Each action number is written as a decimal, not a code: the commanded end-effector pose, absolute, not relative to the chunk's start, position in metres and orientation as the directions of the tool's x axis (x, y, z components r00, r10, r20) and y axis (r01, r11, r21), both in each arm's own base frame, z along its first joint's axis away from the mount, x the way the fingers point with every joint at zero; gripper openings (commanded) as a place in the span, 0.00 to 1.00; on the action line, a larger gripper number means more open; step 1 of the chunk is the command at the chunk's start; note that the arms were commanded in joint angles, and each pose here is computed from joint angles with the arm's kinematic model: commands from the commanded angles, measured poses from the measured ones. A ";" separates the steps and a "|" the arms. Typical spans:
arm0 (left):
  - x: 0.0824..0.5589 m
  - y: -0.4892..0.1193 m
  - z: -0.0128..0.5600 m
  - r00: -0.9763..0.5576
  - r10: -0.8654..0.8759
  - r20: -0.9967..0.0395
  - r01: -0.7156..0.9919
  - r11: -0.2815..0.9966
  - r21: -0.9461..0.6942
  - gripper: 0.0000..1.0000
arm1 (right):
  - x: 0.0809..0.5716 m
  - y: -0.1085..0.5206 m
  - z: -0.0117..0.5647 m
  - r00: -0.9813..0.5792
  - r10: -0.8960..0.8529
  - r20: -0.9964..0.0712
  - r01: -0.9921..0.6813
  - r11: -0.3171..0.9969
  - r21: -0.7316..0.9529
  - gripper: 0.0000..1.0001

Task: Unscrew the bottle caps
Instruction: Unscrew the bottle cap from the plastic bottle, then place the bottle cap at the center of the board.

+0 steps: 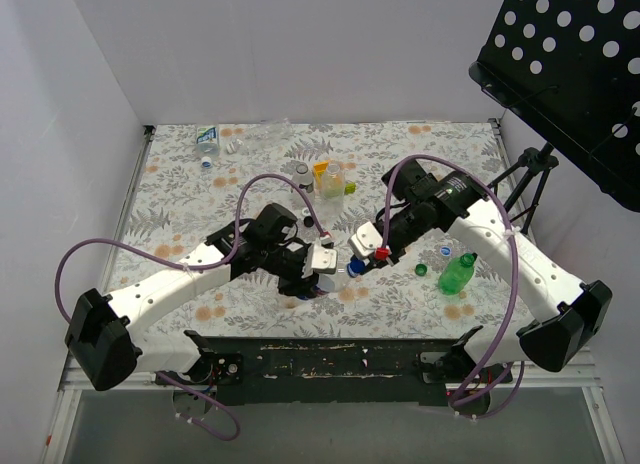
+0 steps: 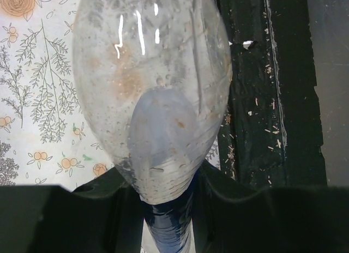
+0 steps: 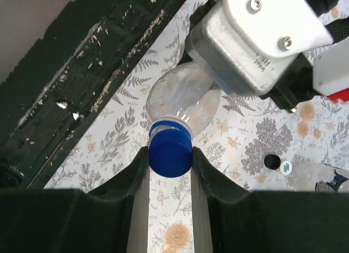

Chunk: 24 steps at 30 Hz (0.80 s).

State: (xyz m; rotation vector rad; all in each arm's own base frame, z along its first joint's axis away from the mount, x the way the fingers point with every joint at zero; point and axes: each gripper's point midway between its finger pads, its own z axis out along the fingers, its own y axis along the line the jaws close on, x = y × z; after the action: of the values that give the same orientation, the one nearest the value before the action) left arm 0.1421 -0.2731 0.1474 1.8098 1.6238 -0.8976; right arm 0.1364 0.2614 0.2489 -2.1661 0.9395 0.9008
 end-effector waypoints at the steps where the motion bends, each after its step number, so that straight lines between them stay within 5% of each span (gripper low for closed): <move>1: 0.140 -0.278 0.157 0.092 0.595 -0.798 0.987 -0.159 -0.005 0.20 | 0.145 0.257 0.258 0.611 -0.363 -0.704 -0.740 -0.578 -0.344 0.15; 8: 0.151 -0.278 0.151 0.081 0.605 -0.792 0.994 -0.106 0.021 0.19 | 0.153 0.260 0.278 0.538 -0.371 -0.757 -0.809 -0.479 -0.340 0.13; 15: 0.159 -0.270 0.165 0.082 0.559 -0.825 0.994 0.010 0.106 0.19 | 0.208 0.250 0.310 0.292 -0.391 -0.873 -0.956 -0.158 -0.248 0.13; 24: 0.190 -0.256 0.223 0.130 0.368 -0.921 0.918 0.306 0.252 0.19 | 0.285 0.236 0.212 -0.129 -0.547 -0.827 -0.956 0.291 -0.043 0.15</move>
State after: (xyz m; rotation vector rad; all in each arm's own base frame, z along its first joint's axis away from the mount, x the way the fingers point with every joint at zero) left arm 0.1637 -0.2593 0.1838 1.4958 1.5185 -0.6987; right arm 0.2458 0.2391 0.2461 -1.5766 1.5644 0.7612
